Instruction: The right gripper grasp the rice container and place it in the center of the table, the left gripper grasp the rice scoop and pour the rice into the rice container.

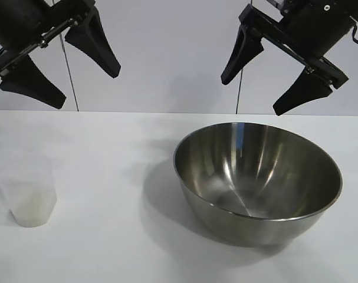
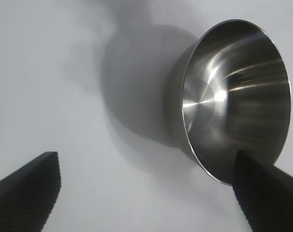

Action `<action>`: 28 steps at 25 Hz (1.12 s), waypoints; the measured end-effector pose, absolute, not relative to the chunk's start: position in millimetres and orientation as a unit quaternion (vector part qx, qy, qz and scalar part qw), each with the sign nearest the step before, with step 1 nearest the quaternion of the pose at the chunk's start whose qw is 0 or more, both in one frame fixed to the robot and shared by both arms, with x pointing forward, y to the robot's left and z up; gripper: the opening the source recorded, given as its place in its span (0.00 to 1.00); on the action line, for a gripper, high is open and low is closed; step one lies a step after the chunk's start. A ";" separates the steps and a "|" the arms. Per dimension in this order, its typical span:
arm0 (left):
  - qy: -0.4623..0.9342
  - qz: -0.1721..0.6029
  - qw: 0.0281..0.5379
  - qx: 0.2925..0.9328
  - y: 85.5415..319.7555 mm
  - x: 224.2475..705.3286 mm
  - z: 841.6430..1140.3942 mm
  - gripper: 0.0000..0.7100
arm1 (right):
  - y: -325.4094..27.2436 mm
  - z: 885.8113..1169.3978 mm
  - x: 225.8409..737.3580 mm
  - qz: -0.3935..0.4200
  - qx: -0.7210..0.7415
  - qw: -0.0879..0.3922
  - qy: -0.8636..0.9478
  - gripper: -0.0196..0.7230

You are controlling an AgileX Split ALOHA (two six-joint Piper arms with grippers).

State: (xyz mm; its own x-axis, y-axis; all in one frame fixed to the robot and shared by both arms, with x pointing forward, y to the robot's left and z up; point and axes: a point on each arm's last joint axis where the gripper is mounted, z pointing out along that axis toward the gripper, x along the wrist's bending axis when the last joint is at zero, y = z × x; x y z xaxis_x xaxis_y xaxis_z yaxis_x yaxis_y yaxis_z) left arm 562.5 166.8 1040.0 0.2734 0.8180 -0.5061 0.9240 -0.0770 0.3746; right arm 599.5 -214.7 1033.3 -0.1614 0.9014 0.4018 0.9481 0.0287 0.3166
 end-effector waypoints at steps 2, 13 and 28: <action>0.597 -0.082 0.324 0.729 166.8 562.6 1040.0 0.98 | -222.8 1037.2 594.9 -0.228 -0.647 0.013 -0.727 0.92; 0.599 -0.072 0.331 0.725 167.1 564.8 1040.5 0.98 | -250.9 1011.3 576.7 -0.117 -0.656 -0.082 -0.741 0.92; 0.599 -0.071 0.331 0.725 167.2 564.9 1040.5 0.98 | -247.3 928.1 559.1 -0.124 -0.698 -0.036 -0.705 0.80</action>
